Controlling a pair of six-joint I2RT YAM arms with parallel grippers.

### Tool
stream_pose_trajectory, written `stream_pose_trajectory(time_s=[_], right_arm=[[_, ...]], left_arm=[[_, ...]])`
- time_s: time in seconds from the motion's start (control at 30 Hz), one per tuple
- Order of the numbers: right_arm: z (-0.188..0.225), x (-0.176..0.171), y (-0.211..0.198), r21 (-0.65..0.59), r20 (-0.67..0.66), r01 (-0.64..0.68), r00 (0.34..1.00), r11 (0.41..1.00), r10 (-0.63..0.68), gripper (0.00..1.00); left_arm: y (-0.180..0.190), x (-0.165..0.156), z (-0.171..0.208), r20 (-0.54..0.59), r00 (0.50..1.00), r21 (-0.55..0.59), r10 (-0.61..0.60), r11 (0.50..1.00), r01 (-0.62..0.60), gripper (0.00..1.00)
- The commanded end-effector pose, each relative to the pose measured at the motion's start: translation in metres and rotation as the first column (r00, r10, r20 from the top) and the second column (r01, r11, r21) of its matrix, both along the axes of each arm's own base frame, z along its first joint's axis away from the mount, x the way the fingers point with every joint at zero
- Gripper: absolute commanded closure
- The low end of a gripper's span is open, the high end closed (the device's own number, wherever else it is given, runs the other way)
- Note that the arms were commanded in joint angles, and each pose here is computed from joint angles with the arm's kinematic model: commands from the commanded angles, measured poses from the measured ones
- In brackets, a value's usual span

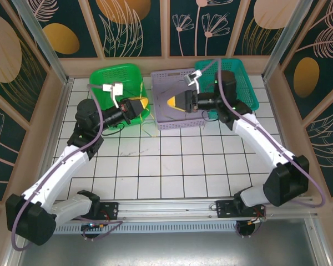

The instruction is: Untangle the cables

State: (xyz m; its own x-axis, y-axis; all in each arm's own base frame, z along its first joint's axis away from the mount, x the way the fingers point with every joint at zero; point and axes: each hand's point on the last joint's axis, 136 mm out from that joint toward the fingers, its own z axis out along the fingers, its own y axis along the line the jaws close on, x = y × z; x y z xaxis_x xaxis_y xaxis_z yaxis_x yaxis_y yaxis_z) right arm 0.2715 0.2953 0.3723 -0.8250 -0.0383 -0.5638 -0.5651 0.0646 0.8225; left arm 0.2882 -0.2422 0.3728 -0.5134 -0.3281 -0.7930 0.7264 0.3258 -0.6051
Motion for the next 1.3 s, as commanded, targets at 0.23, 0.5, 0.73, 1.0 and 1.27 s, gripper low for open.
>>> stream_pose_trajectory(time_s=[0.23,0.5,0.73,1.0,1.27], right_arm=[[0.009,0.029,0.029,0.031,0.023,0.037,0.999,0.999,-0.038,0.38],[0.004,0.041,0.044,0.036,0.019,0.040,0.999,0.999,-0.040,0.39],[0.000,0.048,0.062,0.031,0.019,0.035,0.999,0.999,-0.035,0.51],[-0.049,0.071,0.047,-0.180,0.048,0.224,0.974,0.958,-0.219,0.97],[-0.091,0.090,-0.026,-0.483,0.426,0.543,0.831,0.687,-0.357,1.00]], left_arm=[[-0.028,-0.014,0.026,0.032,0.956,-0.096,-0.292,0.951,0.294,1.00],[-0.032,-0.014,0.024,-0.004,0.946,-0.111,-0.325,0.940,0.322,1.00],[-0.038,-0.019,0.015,-0.039,0.936,-0.109,-0.350,0.933,0.344,1.00],[-0.033,-0.015,0.028,-0.029,0.960,-0.078,-0.279,0.958,0.276,1.00],[-0.028,0.003,0.020,-0.124,0.979,0.007,-0.160,0.987,0.162,1.00]])
